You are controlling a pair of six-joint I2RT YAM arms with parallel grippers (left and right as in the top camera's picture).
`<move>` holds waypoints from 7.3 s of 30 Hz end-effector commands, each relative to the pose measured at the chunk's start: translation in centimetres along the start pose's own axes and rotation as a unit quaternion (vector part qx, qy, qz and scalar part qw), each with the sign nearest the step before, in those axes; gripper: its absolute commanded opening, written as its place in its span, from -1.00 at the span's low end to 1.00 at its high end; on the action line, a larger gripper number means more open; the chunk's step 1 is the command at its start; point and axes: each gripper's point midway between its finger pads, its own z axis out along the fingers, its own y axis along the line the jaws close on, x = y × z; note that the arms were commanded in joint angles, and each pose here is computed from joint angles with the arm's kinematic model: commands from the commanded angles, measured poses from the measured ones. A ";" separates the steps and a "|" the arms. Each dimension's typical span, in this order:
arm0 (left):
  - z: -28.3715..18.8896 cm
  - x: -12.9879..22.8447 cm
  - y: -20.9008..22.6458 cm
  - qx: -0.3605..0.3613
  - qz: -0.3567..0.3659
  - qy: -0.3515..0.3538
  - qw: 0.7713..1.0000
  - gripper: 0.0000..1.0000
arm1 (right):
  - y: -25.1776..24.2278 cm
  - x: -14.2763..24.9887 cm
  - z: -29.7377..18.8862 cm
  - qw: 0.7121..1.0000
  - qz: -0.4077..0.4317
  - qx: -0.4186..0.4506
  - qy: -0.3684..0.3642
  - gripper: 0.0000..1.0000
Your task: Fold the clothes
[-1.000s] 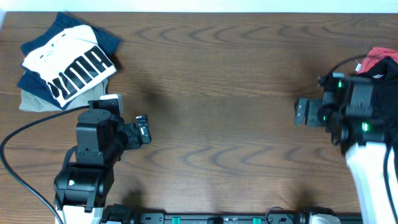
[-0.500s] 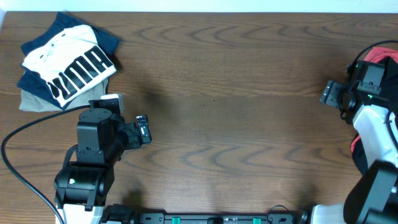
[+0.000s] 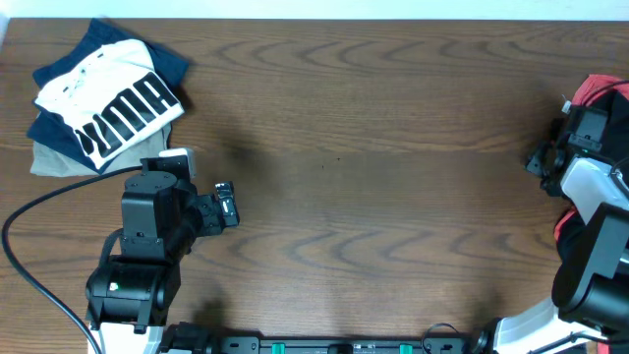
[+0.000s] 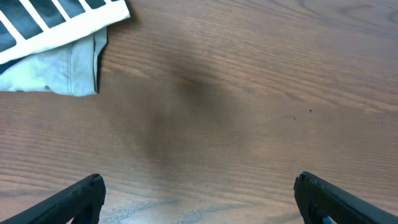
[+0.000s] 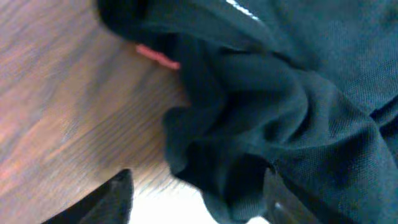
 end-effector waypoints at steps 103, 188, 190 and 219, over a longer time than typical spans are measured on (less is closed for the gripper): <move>-0.4 -0.4 -0.2 0.004 0.000 -0.003 1.000 0.95 | 13.5 -5.9 -36.0 0.850 -0.214 -0.453 -0.163 -0.95; 14.3 14.5 -26.9 0.281 0.027 0.164 0.945 -0.37 | 9.5 3.4 -21.5 0.959 -0.220 -0.133 0.120 0.98; 14.3 14.5 -26.9 0.281 0.027 0.164 0.945 -0.74 | 9.5 3.4 -21.5 0.959 -0.220 -0.133 0.120 0.98; -0.4 14.2 -4.9 0.042 -0.017 0.307 0.951 -0.34 | 10.5 4.2 -21.1 0.942 -0.237 -0.189 0.144 0.99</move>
